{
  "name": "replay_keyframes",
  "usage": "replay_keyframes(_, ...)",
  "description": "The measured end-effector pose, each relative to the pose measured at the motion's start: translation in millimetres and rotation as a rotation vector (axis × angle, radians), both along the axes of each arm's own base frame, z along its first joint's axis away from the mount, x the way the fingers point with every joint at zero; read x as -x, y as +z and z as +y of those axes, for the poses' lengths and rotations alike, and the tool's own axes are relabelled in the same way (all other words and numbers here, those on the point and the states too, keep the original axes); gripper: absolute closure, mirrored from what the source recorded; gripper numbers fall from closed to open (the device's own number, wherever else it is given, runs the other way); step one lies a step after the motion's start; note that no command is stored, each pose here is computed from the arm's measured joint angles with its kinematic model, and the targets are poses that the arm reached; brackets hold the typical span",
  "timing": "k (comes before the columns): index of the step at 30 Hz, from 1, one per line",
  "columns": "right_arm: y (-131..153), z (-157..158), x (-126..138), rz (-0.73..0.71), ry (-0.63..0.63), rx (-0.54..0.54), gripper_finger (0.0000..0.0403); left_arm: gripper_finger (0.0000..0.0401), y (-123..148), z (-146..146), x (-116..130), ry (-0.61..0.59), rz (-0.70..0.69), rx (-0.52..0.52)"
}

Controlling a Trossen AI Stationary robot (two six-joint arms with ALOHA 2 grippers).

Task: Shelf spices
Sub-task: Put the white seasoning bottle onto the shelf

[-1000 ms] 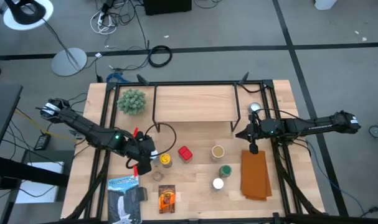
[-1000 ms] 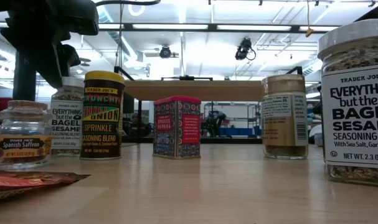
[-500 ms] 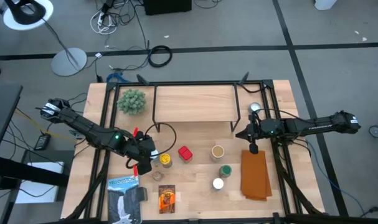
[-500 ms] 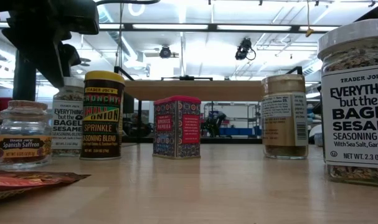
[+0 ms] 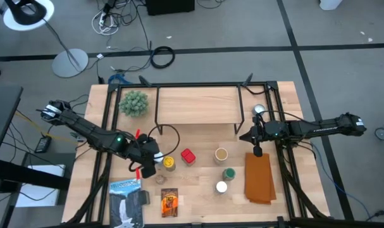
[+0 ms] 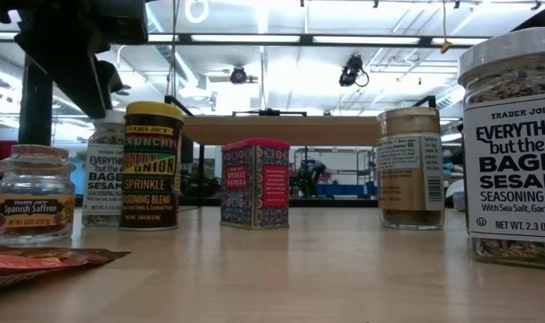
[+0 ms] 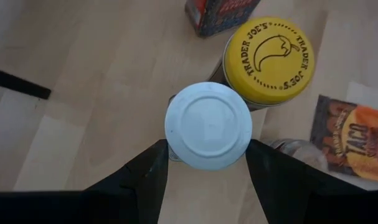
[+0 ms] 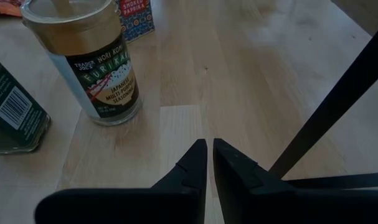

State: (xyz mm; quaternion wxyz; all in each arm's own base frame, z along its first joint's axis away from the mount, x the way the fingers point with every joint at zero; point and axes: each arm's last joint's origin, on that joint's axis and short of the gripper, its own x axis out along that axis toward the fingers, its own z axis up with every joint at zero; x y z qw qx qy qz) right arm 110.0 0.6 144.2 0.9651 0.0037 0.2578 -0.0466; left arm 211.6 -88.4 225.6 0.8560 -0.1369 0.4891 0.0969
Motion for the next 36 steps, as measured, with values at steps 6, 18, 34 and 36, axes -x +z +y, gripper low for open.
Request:
replay_keyframes(6,0.0,0.0,0.0,0.0,0.0,0.0,0.0374,0.0182,1.1,-0.8,-1.7,0.0,-0.021,0.01)
replay_keyframes(18,0.0,0.0,0.0,0.0,0.0,0.0,0.0374,0.0182,2.1,-1.5,-3.3,-0.001,-0.04,0.019)
replay_keyframes(34,0.0,0.0,0.0,0.0,0.0,0.0,0.0374,0.0182,2.1,-1.6,-3.3,-0.002,-0.038,0.022)
replay_keyframes(36,0.0,0.0,0.0,0.0,0.0,0.001,0.0375,0.0182,2.0,-1.6,-3.2,-0.003,-0.038,0.022)
